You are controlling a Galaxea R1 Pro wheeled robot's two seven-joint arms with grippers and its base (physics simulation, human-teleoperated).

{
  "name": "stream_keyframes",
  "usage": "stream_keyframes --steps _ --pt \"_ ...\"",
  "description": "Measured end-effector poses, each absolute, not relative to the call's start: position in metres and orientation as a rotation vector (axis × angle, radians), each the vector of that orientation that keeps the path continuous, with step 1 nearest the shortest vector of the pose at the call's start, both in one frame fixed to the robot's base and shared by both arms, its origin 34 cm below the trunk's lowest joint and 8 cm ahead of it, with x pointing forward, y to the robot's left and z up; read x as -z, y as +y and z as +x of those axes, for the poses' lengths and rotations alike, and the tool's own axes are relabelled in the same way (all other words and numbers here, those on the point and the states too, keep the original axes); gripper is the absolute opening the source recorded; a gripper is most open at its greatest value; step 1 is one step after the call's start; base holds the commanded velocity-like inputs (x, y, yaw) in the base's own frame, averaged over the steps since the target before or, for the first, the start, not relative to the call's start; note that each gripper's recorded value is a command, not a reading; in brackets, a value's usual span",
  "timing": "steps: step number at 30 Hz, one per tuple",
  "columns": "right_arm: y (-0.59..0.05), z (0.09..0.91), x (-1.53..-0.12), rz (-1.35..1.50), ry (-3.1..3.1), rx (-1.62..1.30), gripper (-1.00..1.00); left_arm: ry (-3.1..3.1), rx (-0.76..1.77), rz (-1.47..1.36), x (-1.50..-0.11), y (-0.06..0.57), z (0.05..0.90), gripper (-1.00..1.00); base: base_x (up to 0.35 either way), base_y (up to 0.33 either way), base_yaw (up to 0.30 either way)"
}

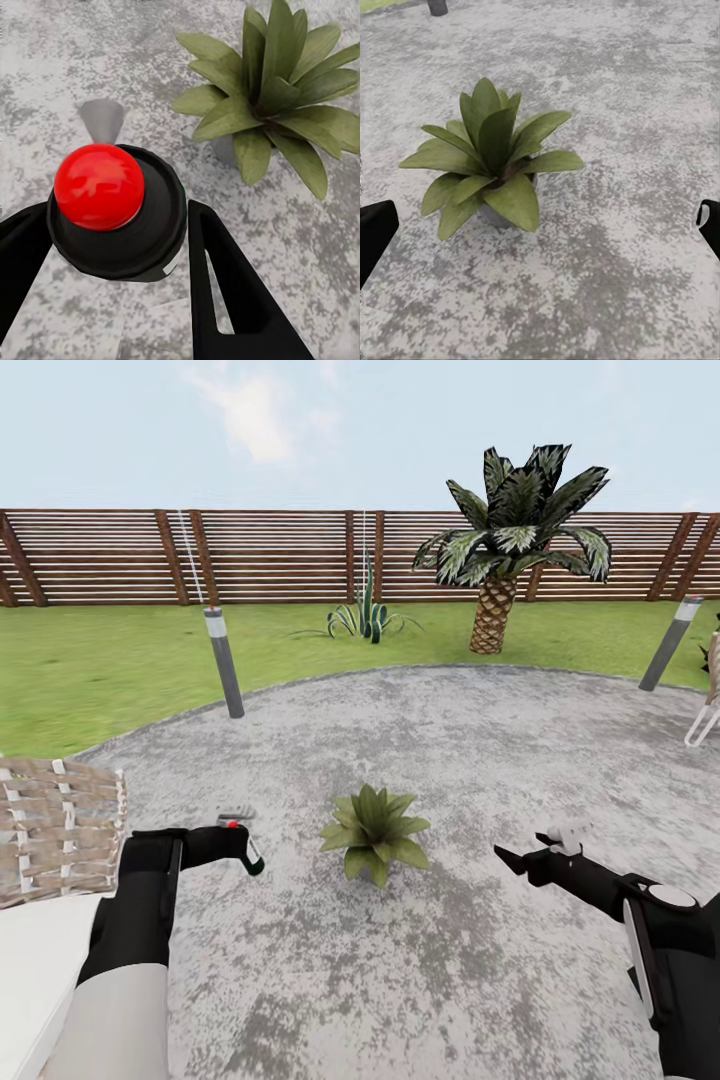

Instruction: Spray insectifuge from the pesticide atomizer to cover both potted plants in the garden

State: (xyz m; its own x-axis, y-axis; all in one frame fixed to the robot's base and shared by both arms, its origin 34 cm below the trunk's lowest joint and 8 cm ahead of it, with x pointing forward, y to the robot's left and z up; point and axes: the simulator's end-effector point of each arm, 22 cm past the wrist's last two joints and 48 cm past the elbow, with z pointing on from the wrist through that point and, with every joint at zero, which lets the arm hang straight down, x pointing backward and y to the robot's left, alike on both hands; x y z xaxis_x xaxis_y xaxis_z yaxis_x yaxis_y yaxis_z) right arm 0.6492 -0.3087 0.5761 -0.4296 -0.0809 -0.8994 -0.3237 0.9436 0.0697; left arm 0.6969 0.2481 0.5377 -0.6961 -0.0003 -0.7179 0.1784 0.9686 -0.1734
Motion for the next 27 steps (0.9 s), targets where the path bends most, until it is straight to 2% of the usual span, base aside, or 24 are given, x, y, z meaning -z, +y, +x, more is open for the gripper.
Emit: stream_keyframes --steps 27 --pt "-0.311 0.664 -0.632 -0.290 2.008 -0.276 1.00 2.331 0.300 0.127 -0.592 0.245 0.710 -1.00 0.000 0.000 0.000"
